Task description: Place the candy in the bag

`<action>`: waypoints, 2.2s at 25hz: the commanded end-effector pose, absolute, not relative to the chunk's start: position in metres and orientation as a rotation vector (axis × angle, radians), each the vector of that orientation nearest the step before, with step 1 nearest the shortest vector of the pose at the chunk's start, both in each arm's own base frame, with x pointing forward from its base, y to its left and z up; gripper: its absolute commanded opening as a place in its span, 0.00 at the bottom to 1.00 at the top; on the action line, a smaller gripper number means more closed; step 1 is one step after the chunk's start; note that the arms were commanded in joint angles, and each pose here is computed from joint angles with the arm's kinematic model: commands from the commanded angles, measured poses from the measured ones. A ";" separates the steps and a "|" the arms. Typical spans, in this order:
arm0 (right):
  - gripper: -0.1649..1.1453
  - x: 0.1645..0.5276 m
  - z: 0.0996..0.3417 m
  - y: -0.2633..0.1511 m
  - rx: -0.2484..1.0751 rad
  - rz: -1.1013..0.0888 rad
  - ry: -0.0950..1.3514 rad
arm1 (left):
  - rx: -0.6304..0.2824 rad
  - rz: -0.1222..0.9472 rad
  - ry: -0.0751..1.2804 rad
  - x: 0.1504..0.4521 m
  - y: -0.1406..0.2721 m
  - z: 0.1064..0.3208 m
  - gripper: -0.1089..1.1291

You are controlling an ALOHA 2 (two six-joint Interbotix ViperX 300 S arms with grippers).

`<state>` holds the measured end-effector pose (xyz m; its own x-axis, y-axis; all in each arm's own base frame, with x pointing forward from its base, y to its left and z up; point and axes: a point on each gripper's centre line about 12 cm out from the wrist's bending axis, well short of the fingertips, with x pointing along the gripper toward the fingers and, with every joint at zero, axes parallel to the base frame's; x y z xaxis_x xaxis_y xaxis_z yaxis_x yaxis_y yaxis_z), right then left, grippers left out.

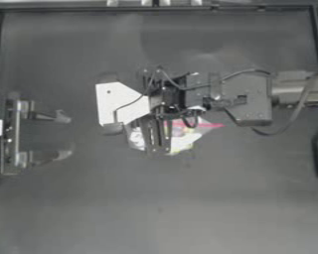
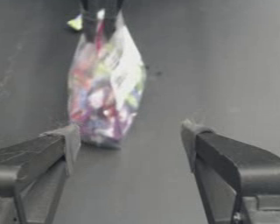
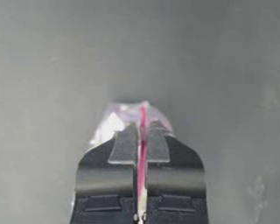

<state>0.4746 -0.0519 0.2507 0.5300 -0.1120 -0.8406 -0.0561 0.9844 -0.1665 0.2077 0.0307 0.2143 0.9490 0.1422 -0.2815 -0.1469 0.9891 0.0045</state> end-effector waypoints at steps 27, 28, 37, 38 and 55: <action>0.17 0.473 0.274 -0.049 -0.189 -0.035 0.924 | 0.031 0.195 0.258 0.301 0.060 0.197 0.88; 0.17 0.473 0.274 -0.049 -0.189 -0.035 0.924 | 0.031 0.195 0.261 0.302 0.060 0.195 0.88; 0.17 0.473 0.272 -0.048 -0.193 -0.033 0.921 | 0.032 0.195 0.252 0.313 0.062 0.198 0.88; 0.17 0.473 0.271 -0.048 -0.192 -0.032 0.921 | 0.032 0.195 0.250 0.313 0.062 0.198 0.88; 0.17 0.473 0.270 -0.048 -0.198 -0.031 0.924 | 0.036 0.202 0.263 0.319 0.066 0.195 0.69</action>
